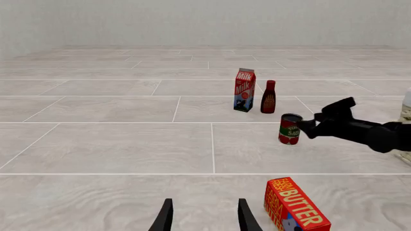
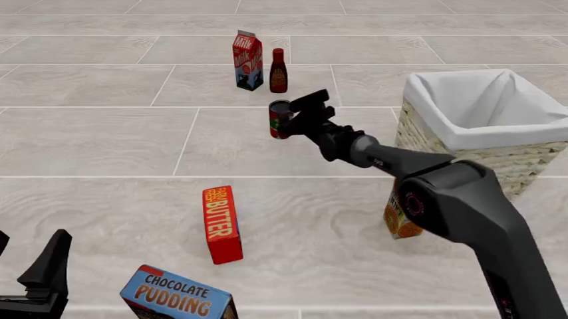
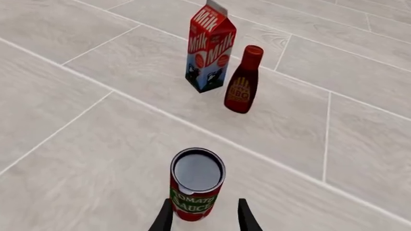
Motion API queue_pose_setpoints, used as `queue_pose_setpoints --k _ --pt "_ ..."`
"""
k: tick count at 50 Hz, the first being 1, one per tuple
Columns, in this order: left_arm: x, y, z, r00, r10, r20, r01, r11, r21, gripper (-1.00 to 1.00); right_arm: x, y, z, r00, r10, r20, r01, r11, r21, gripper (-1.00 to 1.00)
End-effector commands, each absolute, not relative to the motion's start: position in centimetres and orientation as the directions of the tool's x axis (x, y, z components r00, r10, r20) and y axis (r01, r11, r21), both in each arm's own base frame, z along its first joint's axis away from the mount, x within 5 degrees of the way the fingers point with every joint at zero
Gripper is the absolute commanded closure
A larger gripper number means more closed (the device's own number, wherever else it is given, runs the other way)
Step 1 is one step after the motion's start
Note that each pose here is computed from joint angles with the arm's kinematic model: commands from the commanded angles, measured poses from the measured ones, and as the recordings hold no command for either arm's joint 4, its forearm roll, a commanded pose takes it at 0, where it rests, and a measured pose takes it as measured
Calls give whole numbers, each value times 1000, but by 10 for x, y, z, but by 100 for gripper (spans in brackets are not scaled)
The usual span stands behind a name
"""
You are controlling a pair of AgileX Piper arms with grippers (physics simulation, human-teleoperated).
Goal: Pick the tomato sauce and place it in the basket.
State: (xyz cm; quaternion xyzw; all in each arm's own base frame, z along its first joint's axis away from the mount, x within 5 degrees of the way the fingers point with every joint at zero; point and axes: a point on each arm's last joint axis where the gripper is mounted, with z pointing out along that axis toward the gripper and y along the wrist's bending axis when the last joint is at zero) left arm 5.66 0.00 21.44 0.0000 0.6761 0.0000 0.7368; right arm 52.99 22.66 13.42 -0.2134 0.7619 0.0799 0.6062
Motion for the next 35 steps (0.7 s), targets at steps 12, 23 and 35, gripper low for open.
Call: queue_pose_setpoints --k 12,23,35 --pt "57 0 214 86 0 -996 0 1000 0 -100 541 239 125 -183 -241 -953 -435 889 -142 -100" --pt "57 0 214 86 0 -996 0 1000 0 -100 548 243 121 -186 -246 -951 -439 887 -143 -100" --pt "57 0 214 86 0 -996 0 1000 0 -100 553 249 116 -189 -247 -950 -443 885 -142 -100"
